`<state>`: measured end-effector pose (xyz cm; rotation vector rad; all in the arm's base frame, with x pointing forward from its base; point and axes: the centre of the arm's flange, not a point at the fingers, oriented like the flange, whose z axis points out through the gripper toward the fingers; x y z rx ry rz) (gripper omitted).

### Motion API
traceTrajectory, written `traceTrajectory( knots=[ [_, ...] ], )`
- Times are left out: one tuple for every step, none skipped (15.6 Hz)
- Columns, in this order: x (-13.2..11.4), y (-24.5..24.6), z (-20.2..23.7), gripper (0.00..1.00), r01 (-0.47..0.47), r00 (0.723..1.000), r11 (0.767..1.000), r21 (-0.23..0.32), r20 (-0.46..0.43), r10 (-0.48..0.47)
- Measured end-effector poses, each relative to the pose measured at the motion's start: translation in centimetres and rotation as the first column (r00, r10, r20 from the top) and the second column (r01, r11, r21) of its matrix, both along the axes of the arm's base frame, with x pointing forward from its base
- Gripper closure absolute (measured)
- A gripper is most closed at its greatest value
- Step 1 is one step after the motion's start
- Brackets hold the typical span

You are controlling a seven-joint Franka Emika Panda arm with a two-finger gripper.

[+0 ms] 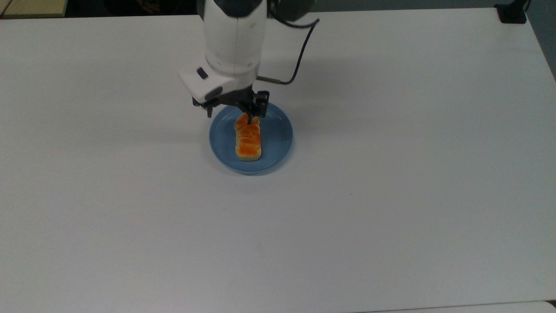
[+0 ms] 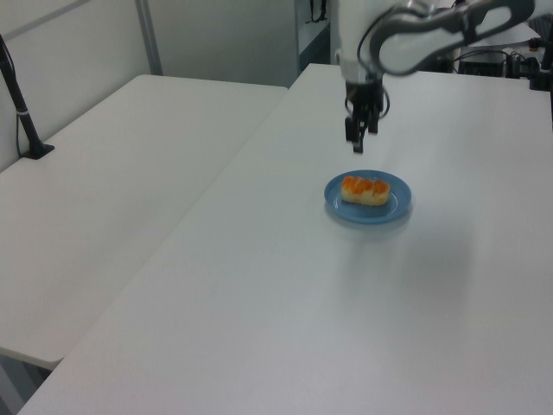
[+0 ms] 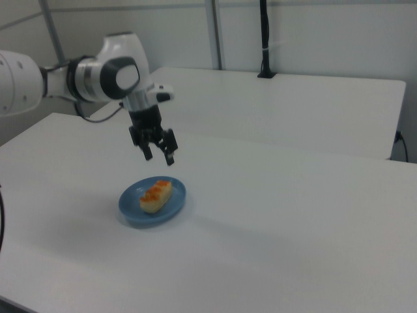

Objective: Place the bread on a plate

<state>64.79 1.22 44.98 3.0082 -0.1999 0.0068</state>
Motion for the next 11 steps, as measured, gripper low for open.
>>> traceTrajectory(
  knots=[
    [-0.6,-1.0,2.7,0.03,0.015,1.0,1.0,0.002,0.018,-0.015],
    [-1.4,-1.9,5.4,0.0,0.021,0.999,1.0,0.005,0.032,-0.021],
    [-2.2,-2.8,8.0,0.0,0.017,0.999,1.0,0.006,0.044,-0.017],
    [-3.2,-3.6,10.4,0.0,0.005,0.999,1.0,0.007,0.053,-0.005],
    [-4.2,-4.4,12.8,0.0,-0.009,0.998,1.0,0.007,0.059,0.008],
    [-5.3,-5.2,14.9,0.0,-0.023,0.998,1.0,0.007,0.059,0.023],
    [-6.5,-6.0,17.0,0.0,-0.041,0.998,0.999,0.008,0.05,0.041],
    [-7.8,-6.7,18.7,0.0,-0.059,0.998,0.998,0.011,0.032,0.059],
    [-9.0,-7.3,20.2,0.0,-0.078,0.997,0.997,0.021,0.011,0.077],
    [-10.2,-7.8,21.4,0.0,-0.097,0.995,0.995,0.032,-0.005,0.097],
    [-11.1,-8.1,22.3,0.0,-0.113,0.993,0.993,0.041,-0.016,0.114]
  ],
)
